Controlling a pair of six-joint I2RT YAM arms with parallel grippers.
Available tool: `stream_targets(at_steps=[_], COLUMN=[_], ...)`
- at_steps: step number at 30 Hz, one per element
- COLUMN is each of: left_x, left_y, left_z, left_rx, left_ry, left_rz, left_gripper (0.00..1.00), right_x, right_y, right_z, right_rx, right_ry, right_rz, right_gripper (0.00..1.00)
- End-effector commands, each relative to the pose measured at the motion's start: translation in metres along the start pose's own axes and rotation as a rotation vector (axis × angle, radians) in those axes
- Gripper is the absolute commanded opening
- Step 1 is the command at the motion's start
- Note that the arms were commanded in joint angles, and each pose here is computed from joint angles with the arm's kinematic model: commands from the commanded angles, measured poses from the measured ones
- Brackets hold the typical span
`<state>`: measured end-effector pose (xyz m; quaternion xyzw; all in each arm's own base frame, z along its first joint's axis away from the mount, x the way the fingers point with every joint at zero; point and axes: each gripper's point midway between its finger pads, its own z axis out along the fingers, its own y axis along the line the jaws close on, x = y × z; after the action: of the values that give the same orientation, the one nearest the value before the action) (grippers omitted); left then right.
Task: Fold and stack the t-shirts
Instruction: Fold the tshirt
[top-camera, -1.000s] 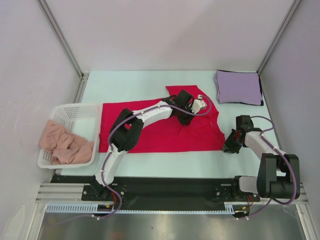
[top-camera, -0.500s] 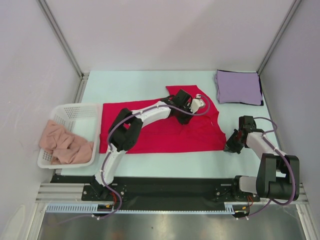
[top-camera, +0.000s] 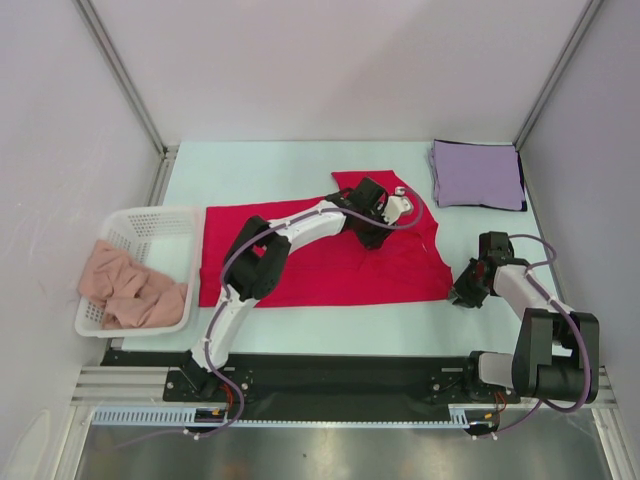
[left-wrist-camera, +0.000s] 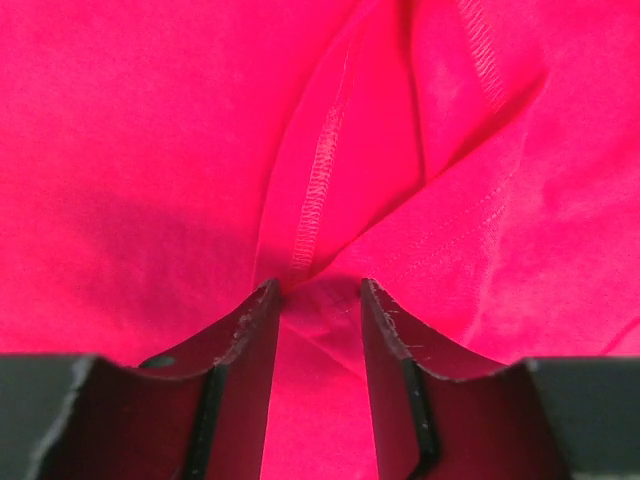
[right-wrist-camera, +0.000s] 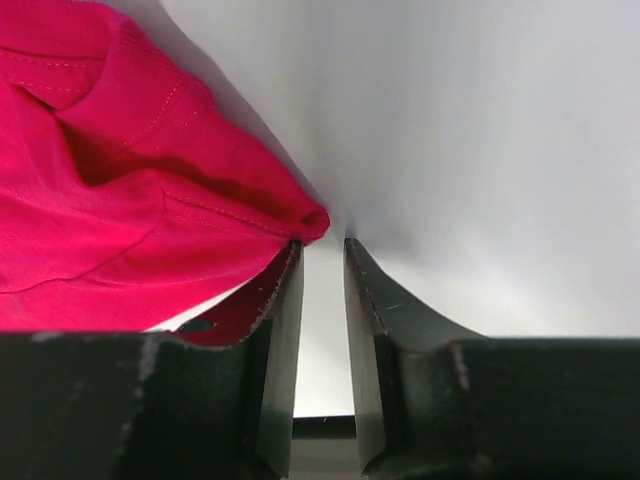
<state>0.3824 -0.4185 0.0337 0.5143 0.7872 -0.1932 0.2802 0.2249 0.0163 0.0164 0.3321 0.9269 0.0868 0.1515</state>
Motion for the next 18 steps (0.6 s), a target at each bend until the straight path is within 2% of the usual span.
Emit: stream_targets(at_steps=[1, 3, 4, 6, 7, 8, 11, 18], left_x=[-0.005, -0.004, -0.003, -0.006, -0.006, -0.008, -0.013, -0.001], left_y=[0.003, 0.0, -0.001, -0.002, -0.003, -0.003, -0.006, 0.023], left_z=[0.004, 0.006, 0.007, 0.006, 0.005, 0.003, -0.01, -0.036], left_rx=[-0.007, 0.005, 0.007, 0.013, 0.014, 0.014, 0.014, -0.094], left_ry=[0.0, 0.005, 0.006, -0.003, -0.005, -0.01, -0.026, -0.04], left_rz=[0.018, 0.018, 0.019, 0.015, 0.014, 0.009, 0.007, -0.039], left_gripper=[0.42, 0.41, 0.31, 0.18, 0.04, 0.0, 0.0, 0.0], right_x=[-0.014, -0.02, -0.022, -0.025, -0.024, -0.024, -0.023, -0.014], right_y=[0.001, 0.006, 0.008, 0.013, 0.015, 0.014, 0.013, -0.01], right_z=[-0.001, -0.001, -0.002, 0.0, 0.001, 0.004, 0.008, 0.001], right_rx=[0.009, -0.005, -0.018, -0.042, -0.049, -0.048, -0.043, -0.032], right_ry=[-0.047, -0.065, -0.069, -0.079, -0.074, -0.072, -0.058, -0.043], right_rz=[0.005, 0.004, 0.0, -0.004, -0.004, -0.003, 0.003, 0.11], right_gripper=[0.29, 0.3, 0.3, 0.28, 0.25, 0.17, 0.0, 0.0])
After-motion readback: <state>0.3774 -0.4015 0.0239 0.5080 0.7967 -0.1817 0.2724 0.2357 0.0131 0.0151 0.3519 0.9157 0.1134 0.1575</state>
